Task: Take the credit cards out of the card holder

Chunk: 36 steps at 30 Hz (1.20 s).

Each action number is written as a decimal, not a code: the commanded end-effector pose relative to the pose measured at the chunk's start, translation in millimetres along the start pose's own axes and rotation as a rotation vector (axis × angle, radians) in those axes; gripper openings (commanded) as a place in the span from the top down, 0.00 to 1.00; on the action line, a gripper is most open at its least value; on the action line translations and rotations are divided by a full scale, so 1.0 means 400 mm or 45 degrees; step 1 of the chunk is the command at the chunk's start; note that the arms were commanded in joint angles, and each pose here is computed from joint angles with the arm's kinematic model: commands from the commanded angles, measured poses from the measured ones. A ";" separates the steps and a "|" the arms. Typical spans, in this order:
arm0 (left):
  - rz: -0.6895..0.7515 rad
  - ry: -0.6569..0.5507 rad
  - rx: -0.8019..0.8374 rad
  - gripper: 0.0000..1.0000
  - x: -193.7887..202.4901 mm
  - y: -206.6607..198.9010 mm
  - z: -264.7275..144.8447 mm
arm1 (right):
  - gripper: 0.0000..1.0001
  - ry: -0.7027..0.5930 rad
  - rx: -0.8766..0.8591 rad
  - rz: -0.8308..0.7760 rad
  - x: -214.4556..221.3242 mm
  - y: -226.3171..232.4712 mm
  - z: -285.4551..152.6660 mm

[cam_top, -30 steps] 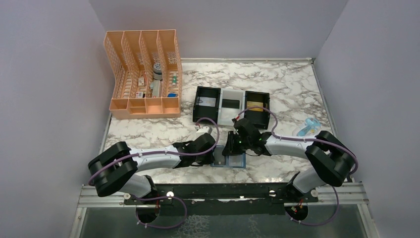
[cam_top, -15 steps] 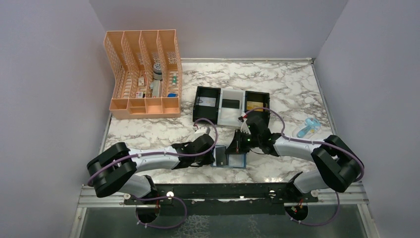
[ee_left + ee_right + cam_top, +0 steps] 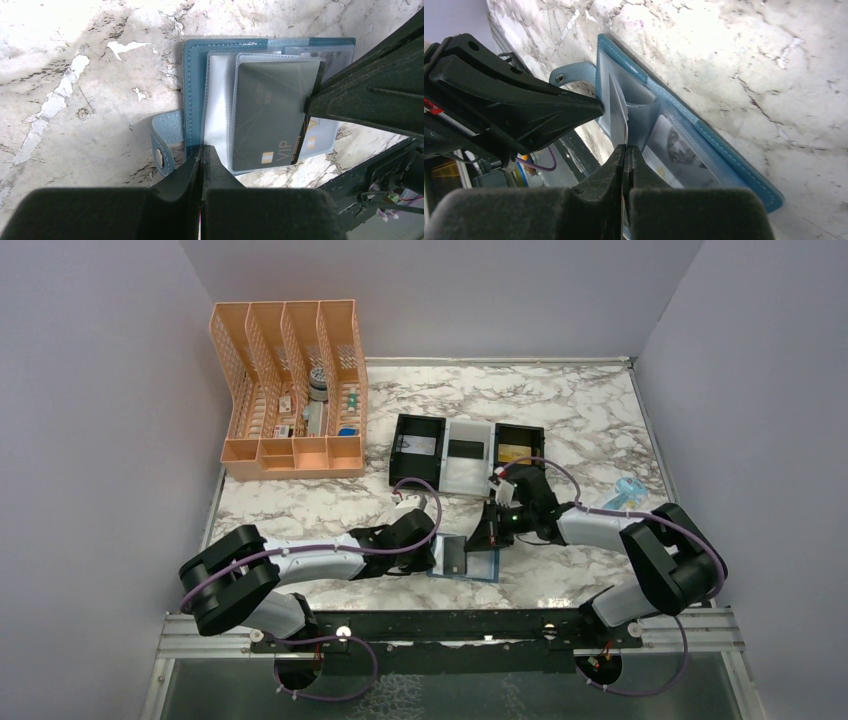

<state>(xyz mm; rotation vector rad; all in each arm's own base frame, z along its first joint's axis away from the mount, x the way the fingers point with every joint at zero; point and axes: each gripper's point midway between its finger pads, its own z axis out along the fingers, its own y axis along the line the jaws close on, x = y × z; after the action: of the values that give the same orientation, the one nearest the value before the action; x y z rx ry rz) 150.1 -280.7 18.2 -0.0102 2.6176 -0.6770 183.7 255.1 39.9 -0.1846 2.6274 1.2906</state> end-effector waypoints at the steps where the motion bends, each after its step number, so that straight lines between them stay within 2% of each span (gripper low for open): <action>1: 0.051 0.131 -0.183 1.00 0.082 0.108 0.006 | 0.99 0.075 -0.067 0.059 0.027 -0.017 -0.009; 8: 0.058 0.129 -0.186 1.00 0.080 0.108 0.004 | 0.99 0.067 -0.022 0.164 0.032 -0.070 -0.015; 17: 0.055 0.128 -0.182 1.00 0.080 0.107 0.004 | 0.98 0.059 -0.067 0.098 0.027 -0.049 -0.027; 24: 0.061 0.118 -0.161 1.00 0.072 0.095 0.001 | 0.94 0.061 -0.103 0.096 0.030 -0.042 -0.024; 27: 0.068 0.116 -0.146 1.00 0.068 0.086 -0.001 | 0.99 0.051 -0.096 0.111 0.030 -0.046 -0.021; 31: 0.065 0.108 -0.131 1.00 0.063 0.077 -0.005 | 0.99 0.035 -0.104 0.103 0.031 -0.041 -0.026; 36: 0.072 0.108 -0.133 1.00 0.060 0.074 -0.004 | 0.99 0.121 -0.134 -0.013 0.046 -0.032 -0.035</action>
<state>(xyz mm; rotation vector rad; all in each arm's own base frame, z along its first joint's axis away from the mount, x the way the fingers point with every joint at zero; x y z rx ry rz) 149.7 -281.1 18.9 -0.0024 2.6155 -0.6786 173.4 236.6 28.2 -0.1298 2.6480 1.4233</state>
